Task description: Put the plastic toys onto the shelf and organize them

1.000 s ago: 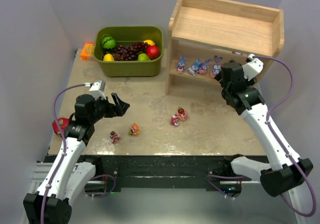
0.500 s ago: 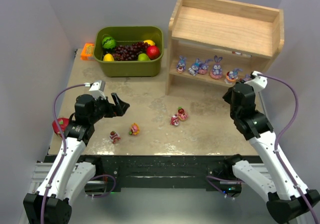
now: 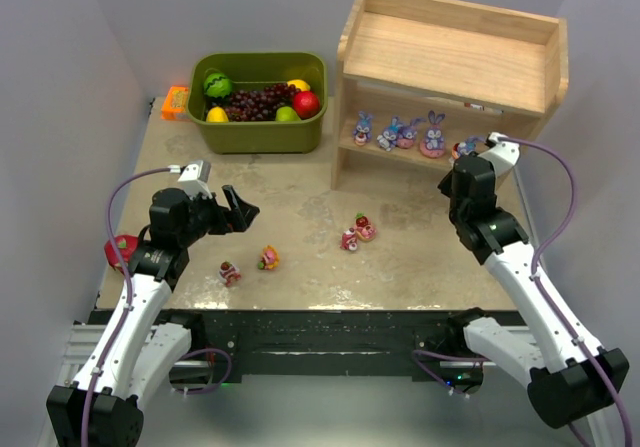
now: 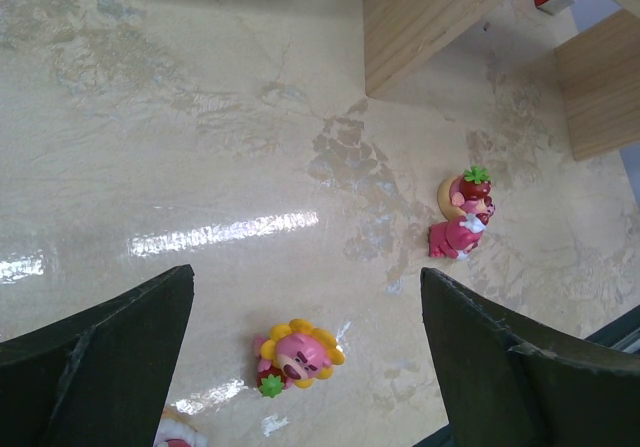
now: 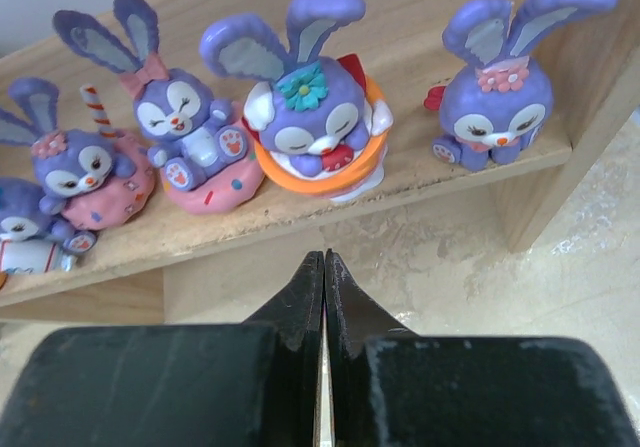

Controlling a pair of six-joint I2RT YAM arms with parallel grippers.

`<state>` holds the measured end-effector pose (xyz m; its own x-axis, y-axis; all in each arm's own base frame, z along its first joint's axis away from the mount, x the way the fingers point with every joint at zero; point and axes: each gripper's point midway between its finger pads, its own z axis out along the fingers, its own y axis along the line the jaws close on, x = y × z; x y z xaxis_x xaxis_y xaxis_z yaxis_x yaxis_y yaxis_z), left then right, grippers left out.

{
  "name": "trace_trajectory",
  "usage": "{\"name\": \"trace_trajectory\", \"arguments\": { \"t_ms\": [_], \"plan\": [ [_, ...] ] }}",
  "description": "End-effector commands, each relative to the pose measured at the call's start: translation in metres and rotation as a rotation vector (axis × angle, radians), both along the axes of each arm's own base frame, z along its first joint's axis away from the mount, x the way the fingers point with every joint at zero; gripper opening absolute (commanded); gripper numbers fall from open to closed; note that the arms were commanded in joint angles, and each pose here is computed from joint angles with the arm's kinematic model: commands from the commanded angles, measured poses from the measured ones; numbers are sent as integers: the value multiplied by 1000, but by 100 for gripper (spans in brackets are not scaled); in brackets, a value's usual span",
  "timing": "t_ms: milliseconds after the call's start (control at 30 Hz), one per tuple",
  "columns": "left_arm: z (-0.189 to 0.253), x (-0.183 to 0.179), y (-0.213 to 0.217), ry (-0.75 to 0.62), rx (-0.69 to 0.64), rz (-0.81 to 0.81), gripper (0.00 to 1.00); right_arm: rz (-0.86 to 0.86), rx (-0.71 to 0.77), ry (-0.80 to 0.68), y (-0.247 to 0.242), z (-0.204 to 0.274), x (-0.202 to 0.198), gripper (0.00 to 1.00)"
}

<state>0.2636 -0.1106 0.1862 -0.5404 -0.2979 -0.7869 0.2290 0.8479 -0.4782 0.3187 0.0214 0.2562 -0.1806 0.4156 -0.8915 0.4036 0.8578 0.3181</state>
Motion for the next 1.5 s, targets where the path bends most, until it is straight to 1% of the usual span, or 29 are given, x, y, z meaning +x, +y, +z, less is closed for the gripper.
{"name": "trace_trajectory", "arguments": {
  "t_ms": [0,233,800,933,1100,1133,1167,1200,1233,1267,1300,1333,1400,1433,1467],
  "plan": [
    [0,-1,-1,-12,11,-14,100,-42,-19,-62,-10,19,12,0],
    [-1,0,-1,-10,11,-14,100,-60,-23,-85,-16,22,20,0],
    [-3,1,0,-2,15,-8,100,-66,-33,-80,-21,14,35,0],
    [-4,1,0,0,15,-8,100,-22,-13,-71,-13,12,33,0],
    [-3,1,0,-1,15,-5,100,148,25,-62,11,19,14,0],
    [-3,1,0,-4,14,-5,99,177,18,-24,13,13,8,11],
    [-2,1,1,-4,15,-4,99,228,26,-6,21,11,4,15],
    [-2,2,1,-6,15,-4,99,241,23,0,22,14,-1,19],
    [-2,2,1,-6,15,-4,99,255,23,41,23,7,-8,26],
    [-1,2,1,-6,16,-2,100,273,27,50,25,6,-11,31],
    [-2,2,1,-4,16,1,99,336,49,47,36,9,-16,37],
    [-1,3,1,-7,16,3,99,382,45,56,42,7,-19,47],
    [-1,3,1,-6,15,5,100,483,67,64,59,6,-25,52],
    [0,3,2,-7,17,7,99,520,58,68,63,4,-28,58],
    [-1,3,2,-3,17,11,100,544,57,64,66,3,-29,60]
  ]
}}
